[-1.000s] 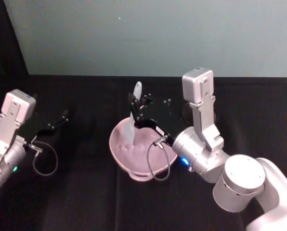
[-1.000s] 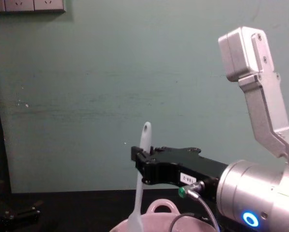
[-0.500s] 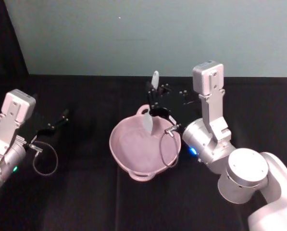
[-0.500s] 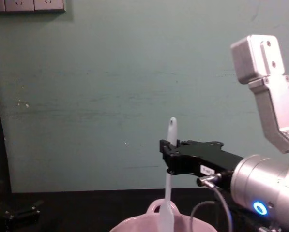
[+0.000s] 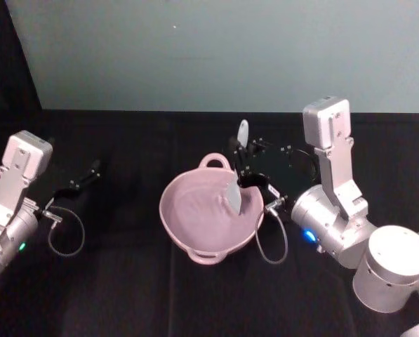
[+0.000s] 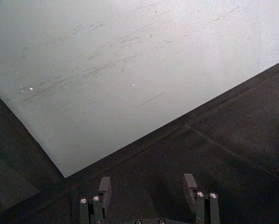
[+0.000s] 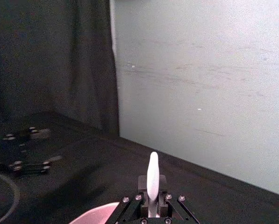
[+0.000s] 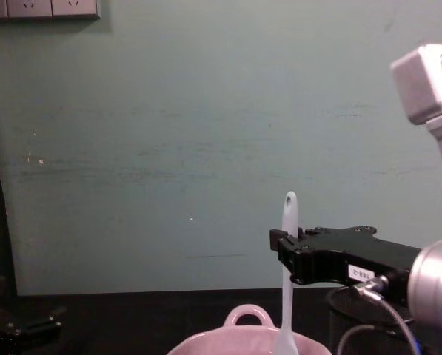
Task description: Use the one hand to pick up the spoon and stir the clear water in the bowl.
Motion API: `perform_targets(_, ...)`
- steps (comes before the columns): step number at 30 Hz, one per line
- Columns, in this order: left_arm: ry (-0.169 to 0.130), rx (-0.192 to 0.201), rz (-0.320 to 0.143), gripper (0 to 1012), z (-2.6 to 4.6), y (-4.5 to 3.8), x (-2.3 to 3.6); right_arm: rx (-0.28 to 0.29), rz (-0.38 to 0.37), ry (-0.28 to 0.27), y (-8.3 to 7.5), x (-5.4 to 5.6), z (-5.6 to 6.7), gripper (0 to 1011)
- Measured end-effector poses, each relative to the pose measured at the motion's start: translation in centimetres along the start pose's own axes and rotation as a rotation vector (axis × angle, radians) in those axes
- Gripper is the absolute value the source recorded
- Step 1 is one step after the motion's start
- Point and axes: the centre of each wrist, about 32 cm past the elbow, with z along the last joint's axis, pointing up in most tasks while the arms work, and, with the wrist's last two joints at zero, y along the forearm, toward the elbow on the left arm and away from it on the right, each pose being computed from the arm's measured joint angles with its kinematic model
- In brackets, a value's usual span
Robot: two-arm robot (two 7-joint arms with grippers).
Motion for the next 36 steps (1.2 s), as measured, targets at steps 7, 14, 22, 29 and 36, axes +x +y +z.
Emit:
perform_targets(7, 0.000, 0.000, 0.000, 1011, 0.00, 0.00, 0.00, 0.013, 0.073, 0.032, -1.8, -1.0, 0.8, 114)
perform_targets(14, 0.000, 0.000, 0.000, 1011, 0.00, 0.00, 0.00, -0.007, 0.154, 0.087, -1.8, -2.3, 0.8, 114)
perform_targets(22, 0.000, 0.000, 0.000, 1011, 0.00, 0.00, 0.00, -0.016, 0.182, 0.115, -0.1, -3.1, 0.3, 114)
perform_targets(29, 0.000, 0.000, 0.000, 1011, 0.00, 0.00, 0.00, 0.011, 0.145, 0.119, 2.0, -3.0, -0.7, 114)
perform_targets(36, 0.000, 0.000, 0.000, 1011, 0.00, 0.00, 0.00, 0.052, 0.057, 0.102, 3.5, -2.1, -1.3, 114)
